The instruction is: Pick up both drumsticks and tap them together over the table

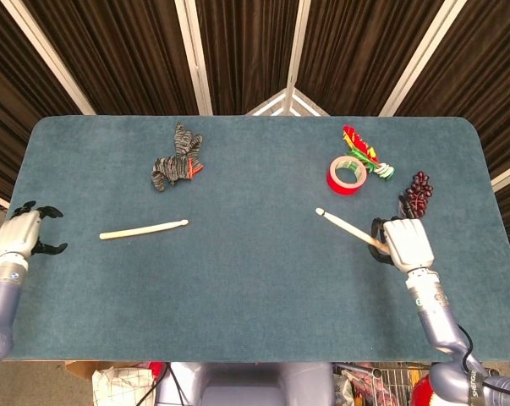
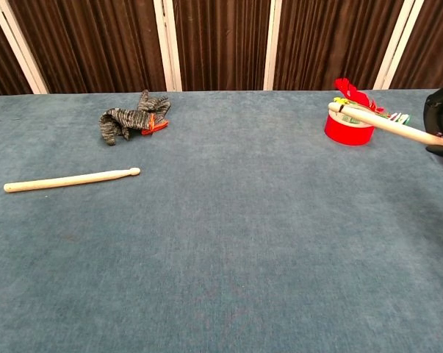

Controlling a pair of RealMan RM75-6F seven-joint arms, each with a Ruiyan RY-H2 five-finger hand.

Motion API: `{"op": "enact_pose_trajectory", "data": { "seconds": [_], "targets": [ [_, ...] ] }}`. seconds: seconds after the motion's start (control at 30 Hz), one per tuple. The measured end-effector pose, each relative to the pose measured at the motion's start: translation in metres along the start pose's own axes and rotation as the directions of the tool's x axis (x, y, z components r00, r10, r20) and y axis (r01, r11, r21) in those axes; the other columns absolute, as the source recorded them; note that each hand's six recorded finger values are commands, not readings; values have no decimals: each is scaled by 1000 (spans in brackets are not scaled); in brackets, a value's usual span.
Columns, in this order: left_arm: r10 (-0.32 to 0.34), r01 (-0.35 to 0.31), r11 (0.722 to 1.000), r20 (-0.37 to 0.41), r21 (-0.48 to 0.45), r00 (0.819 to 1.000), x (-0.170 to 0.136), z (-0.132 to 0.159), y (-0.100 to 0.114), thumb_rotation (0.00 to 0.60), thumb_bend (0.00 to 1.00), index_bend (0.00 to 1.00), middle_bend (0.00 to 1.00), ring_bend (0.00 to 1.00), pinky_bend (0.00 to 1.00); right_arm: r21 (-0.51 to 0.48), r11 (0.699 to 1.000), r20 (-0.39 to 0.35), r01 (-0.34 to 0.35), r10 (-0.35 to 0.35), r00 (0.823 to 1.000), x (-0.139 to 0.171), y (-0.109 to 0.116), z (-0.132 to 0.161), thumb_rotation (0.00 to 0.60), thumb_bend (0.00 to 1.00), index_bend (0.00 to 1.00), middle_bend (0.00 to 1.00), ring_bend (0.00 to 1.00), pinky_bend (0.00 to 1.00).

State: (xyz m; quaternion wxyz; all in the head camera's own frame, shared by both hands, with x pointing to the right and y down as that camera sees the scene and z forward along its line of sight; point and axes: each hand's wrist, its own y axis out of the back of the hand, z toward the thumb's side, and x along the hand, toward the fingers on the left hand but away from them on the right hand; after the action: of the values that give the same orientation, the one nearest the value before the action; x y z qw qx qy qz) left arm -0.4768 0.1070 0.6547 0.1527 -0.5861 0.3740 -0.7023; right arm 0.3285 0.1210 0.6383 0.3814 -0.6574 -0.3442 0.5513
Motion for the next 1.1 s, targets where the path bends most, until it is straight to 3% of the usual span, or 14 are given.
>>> {"op": "enact_pose_trajectory", "data": {
  "seconds": [0.53,1.1],
  "targets": [
    [-19,13,989,42,148,999,19,58,-31,600,385,336,339,0,0,3,1000,5,-4,4,1000,2,-2,-2,600,475,838,693,553,36],
    [-29,17,982,60,191,998,29,88,-60,600,462,397,376,0,0,7,1000,9,3,-3,1000,3,0,-5,600,474,838,693,553,36]
  ]
}}
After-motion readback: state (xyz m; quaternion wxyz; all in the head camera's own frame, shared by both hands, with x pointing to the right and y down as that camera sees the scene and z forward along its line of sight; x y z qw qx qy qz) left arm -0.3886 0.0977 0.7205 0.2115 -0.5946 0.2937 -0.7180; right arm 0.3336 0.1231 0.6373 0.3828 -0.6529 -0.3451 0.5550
